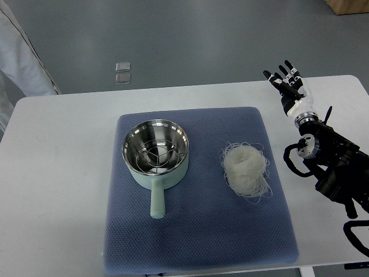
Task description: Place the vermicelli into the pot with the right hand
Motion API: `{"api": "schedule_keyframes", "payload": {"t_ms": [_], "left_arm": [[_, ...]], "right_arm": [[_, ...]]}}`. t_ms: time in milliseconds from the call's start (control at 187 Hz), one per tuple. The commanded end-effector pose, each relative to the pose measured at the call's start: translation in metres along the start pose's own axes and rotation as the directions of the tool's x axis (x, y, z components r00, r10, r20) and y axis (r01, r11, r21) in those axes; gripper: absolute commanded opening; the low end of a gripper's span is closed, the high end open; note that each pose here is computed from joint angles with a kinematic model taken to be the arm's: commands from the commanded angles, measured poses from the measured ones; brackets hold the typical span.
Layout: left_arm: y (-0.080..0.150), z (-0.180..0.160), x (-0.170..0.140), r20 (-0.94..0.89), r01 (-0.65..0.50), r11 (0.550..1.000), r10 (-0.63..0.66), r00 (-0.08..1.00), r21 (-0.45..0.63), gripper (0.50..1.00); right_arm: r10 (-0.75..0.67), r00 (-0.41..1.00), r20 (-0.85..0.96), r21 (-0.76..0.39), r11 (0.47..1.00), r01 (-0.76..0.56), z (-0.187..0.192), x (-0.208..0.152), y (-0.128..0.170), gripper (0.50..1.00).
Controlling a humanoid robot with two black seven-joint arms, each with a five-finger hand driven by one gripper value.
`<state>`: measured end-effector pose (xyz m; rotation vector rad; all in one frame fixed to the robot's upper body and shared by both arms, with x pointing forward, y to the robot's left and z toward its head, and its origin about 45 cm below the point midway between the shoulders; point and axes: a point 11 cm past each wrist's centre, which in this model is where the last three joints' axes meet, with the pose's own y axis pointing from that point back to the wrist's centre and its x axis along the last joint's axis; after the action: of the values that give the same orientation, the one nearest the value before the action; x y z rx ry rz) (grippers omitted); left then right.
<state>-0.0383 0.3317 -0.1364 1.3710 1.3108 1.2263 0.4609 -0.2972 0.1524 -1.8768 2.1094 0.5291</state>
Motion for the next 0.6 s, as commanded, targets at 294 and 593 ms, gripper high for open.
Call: {"api": "schedule_keyframes", "payload": {"t_ms": [294, 593], "left_arm": [[0.0005, 0.0036, -0.0001, 0.001, 0.000, 1.000, 0.000, 1.000, -0.006, 1.000], [0.0005, 0.0037, -0.0001, 0.000, 0.000, 1.000, 0.000, 1.000, -0.007, 1.000]], "right_arm": [[0.006, 1.000, -0.009, 0.005, 1.000, -0.006, -0.0034, 0.0043, -0.0004, 0.930], [0.000, 1.000, -0.010, 0.012, 1.000, 0.000, -0.0078, 0.0046, -0.0012, 0.930]]}}
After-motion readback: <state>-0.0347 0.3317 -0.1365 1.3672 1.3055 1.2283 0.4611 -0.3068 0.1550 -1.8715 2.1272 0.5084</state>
